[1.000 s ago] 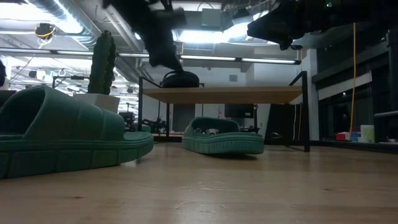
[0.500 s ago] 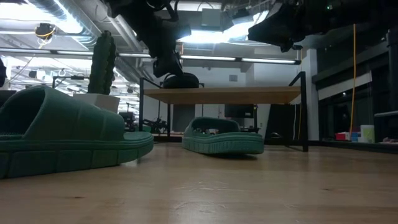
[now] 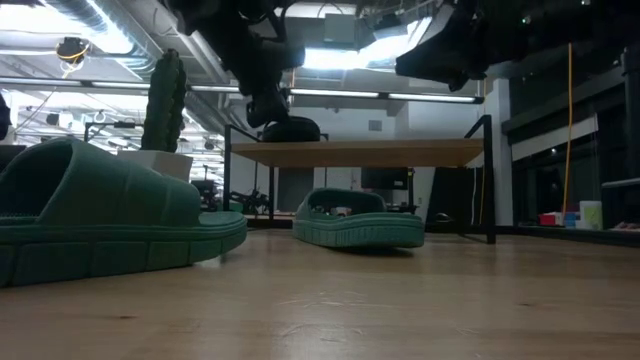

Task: Pick and place slides into the shelf
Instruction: Put the bottom black slide on the shelf, then put the black slide on the shelf

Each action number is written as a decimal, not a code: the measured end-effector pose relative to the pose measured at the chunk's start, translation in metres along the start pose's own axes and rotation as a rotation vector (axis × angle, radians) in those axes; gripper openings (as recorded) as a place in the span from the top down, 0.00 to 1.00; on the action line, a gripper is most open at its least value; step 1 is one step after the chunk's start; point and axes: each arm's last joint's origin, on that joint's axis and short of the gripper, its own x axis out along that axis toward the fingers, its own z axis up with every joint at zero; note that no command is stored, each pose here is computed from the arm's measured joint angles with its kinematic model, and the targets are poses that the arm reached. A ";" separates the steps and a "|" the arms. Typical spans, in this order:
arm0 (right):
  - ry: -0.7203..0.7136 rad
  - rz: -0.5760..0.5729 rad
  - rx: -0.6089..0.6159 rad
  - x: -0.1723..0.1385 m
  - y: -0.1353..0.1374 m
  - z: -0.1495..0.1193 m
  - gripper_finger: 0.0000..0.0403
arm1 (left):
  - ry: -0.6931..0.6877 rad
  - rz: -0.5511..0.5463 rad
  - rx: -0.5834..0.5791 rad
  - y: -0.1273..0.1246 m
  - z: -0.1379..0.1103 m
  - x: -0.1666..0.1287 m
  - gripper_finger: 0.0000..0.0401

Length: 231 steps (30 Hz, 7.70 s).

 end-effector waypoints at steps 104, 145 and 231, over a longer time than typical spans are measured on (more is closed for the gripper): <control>0.007 0.000 0.032 0.004 0.001 -0.003 0.71 | 0.094 0.018 0.308 -0.006 -0.010 -0.021 1.00; 0.007 0.000 0.030 0.004 0.001 -0.003 0.71 | 0.089 -0.004 0.395 -0.006 -0.013 -0.040 0.99; 0.007 0.003 0.028 0.004 0.002 -0.003 0.71 | -0.004 -0.553 -0.208 0.001 -0.064 -0.179 0.75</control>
